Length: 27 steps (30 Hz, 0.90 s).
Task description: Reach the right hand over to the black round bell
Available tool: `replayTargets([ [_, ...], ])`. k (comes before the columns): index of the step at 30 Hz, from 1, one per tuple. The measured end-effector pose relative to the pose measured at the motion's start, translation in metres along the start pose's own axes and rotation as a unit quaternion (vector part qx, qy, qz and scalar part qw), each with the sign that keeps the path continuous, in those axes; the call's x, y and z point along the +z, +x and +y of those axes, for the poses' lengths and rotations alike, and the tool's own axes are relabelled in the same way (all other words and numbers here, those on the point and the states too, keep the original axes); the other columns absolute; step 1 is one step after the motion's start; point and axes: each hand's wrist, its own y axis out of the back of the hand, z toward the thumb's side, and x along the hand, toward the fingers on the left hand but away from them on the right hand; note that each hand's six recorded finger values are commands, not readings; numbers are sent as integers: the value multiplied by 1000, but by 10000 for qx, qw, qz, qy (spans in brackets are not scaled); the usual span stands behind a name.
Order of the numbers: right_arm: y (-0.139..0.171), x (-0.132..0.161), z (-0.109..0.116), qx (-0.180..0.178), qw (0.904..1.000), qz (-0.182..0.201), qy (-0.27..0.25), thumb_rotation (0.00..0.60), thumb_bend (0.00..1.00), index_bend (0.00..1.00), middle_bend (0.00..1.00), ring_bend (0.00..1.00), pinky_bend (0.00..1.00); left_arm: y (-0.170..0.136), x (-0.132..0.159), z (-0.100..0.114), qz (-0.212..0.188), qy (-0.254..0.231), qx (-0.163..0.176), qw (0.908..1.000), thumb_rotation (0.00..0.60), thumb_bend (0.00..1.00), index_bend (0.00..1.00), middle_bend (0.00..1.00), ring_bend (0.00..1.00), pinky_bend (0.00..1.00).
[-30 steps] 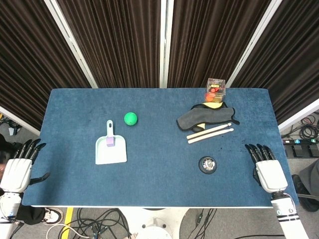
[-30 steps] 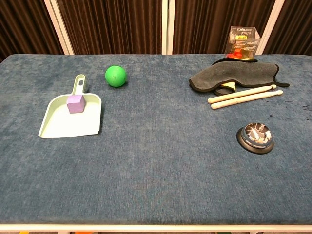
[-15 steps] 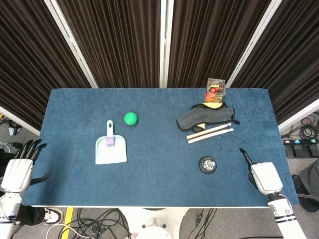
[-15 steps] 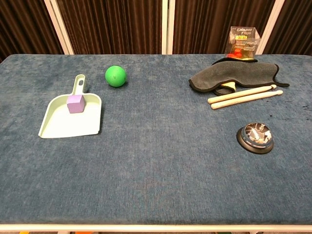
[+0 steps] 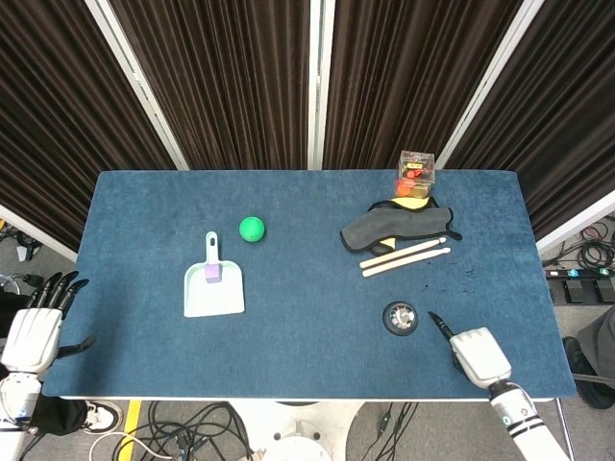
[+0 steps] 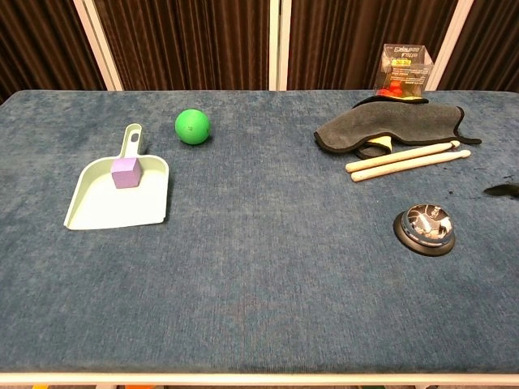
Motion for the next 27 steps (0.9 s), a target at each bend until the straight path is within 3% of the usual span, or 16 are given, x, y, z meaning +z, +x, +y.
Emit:
replayTargets([
  [27,-24,23,-9,115,9998,140,131,600,1000,0,939,889,779,-2,-11,-6,114,-13,-95,9999,600,88,149,67,13,153],
])
